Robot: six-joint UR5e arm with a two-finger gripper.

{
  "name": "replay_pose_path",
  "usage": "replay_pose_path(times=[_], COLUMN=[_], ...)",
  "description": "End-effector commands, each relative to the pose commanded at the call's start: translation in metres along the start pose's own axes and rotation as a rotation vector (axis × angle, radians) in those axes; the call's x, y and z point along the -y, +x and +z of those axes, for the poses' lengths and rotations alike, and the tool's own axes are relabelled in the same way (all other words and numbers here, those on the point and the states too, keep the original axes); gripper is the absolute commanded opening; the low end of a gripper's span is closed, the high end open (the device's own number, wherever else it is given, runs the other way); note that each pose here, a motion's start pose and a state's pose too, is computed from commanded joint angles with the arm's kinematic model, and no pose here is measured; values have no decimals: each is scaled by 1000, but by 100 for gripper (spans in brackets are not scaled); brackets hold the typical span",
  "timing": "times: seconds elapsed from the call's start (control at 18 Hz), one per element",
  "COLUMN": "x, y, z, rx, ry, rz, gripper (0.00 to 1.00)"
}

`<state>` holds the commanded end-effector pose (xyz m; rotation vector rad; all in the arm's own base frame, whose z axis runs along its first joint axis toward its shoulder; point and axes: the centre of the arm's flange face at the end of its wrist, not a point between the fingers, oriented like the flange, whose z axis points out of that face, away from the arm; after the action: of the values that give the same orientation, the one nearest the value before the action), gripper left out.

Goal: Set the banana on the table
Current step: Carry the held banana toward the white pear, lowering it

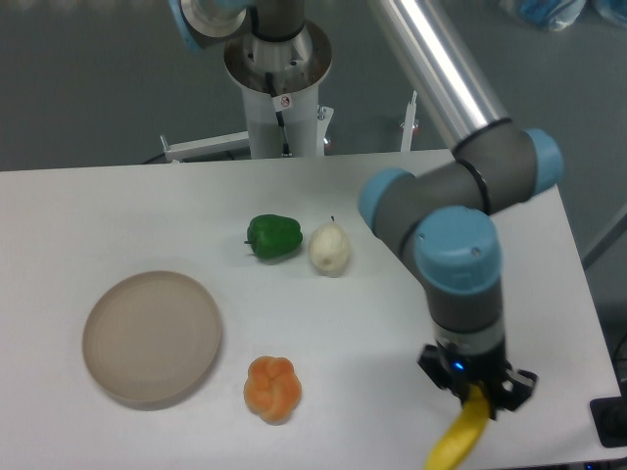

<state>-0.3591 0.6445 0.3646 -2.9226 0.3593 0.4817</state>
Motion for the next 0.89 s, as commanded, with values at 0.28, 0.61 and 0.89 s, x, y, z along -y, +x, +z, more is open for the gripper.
replay_pose_path(times=[0.28, 0.61, 0.89], x=[-28, -84, -99], y=[33, 43, 48], z=[4, 36, 51], rx=[-46, -130, -203], ry=[-28, -74, -7], rz=[72, 264, 204], gripper=[19, 19, 19])
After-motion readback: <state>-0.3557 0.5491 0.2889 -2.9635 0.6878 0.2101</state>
